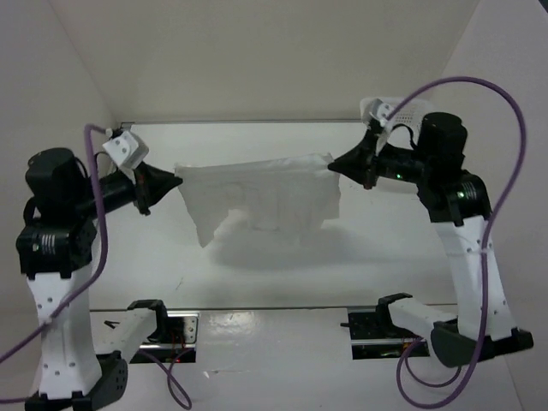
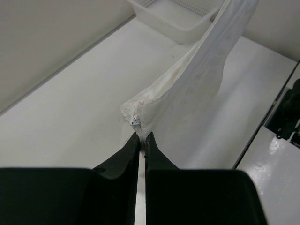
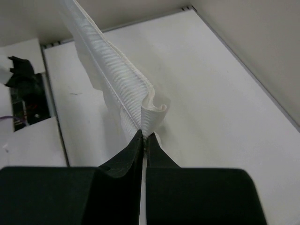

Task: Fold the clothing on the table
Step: Flatten the skirt out

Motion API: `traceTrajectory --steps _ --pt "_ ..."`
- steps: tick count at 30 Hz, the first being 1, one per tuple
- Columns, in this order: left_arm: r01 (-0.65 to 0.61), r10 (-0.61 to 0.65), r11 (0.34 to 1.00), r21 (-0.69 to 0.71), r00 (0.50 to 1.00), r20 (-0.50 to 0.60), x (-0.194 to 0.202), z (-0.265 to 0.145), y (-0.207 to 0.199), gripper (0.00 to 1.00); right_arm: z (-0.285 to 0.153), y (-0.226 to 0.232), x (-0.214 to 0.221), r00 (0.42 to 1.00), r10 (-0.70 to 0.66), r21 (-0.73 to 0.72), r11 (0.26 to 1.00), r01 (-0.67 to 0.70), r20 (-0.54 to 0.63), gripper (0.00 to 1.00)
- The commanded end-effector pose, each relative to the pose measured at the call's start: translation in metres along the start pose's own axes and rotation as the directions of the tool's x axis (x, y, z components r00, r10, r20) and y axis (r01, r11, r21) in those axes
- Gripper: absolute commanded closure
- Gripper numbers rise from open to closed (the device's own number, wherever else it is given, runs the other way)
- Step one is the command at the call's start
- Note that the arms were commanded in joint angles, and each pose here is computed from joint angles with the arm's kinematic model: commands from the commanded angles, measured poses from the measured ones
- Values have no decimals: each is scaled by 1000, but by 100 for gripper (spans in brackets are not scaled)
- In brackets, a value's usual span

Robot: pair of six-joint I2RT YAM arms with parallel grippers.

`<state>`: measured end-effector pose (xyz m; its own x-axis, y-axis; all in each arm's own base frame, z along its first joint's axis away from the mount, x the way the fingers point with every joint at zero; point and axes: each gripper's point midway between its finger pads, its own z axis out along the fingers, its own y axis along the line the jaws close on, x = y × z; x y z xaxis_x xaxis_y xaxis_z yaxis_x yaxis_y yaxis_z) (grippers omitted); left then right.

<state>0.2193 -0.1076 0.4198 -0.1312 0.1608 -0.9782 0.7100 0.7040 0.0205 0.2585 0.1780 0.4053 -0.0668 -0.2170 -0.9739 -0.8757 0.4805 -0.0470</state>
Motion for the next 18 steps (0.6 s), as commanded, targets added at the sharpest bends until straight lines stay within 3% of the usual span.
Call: traceTrajectory --steps 1,7,11,18 --pt "-122 134 978 -166 989 61 -14 -45 -9 96 -48 1 18 999 8 113 994 -3 -44 100" --pt "-148 164 979 -141 981 107 4 -64 -54 96 -73 34 16 1000 -17 104 994 15 15 100" --pt "-115 128 986 -122 986 110 14 -62 -59 93 -80 37 19 1000 5 127 992 -8 23 100" --pt "-1 4 996 -89 999 36 31 -36 -20 88 -67 5 36 995 96 153 984 -94 -5 100"
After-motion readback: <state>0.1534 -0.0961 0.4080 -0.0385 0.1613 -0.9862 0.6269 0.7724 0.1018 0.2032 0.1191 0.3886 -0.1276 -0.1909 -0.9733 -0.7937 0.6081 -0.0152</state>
